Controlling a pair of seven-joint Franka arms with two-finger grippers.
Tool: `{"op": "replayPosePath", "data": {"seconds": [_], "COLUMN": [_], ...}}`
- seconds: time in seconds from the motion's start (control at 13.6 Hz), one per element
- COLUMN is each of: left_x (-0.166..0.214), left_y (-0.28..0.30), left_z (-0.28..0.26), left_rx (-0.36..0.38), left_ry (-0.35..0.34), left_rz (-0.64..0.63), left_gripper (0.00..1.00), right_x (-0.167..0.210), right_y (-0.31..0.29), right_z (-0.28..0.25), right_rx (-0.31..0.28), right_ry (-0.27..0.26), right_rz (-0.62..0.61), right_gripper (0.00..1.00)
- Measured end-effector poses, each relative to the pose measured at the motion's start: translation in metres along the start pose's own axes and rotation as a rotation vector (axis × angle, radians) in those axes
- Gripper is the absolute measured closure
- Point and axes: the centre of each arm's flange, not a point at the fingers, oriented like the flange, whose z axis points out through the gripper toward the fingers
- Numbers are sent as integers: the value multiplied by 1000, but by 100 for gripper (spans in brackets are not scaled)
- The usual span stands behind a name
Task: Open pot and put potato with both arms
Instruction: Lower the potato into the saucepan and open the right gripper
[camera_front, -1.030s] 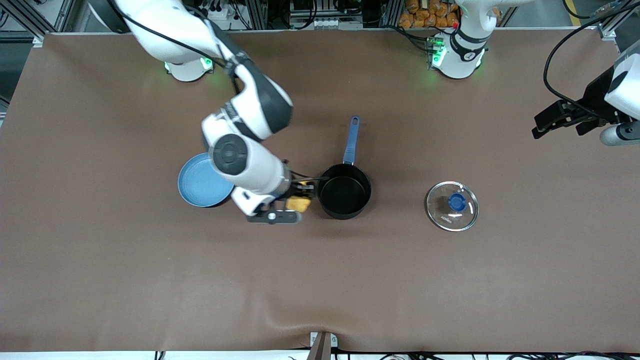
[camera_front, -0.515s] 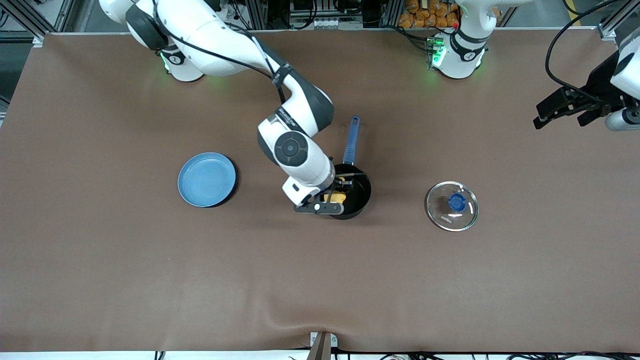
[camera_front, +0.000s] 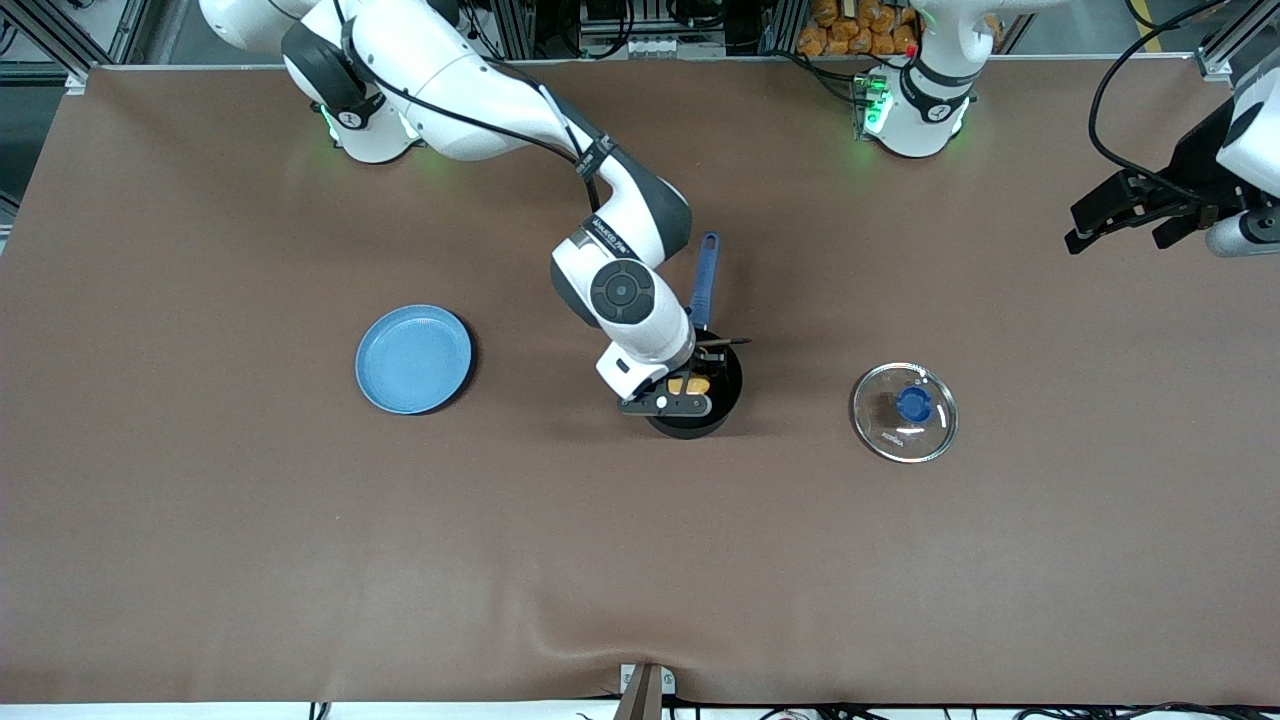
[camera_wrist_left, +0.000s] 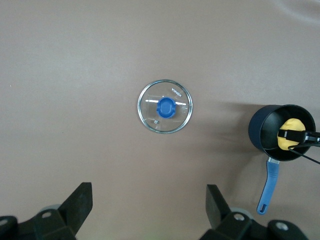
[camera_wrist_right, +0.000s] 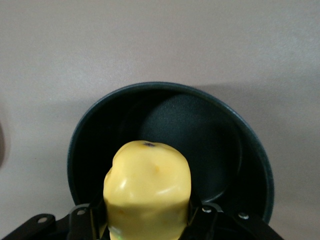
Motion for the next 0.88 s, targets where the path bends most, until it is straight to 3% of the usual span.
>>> {"op": "replayPosePath", "data": {"seconds": [0.44, 0.88], "left_x": [1, 2], "left_y": [-3, -3], "left_z": [2, 3], "left_rx": [0, 0], "left_ry": [-1, -1], "left_rz": [5, 7], "left_gripper": [0, 0], "right_x": [-12, -19], "right_y": [1, 1], "right_z": [33, 52], "right_rx": [-55, -67], "right_ry": [-10, -20], "right_rz": [-33, -36], "right_gripper": [37, 37]}}
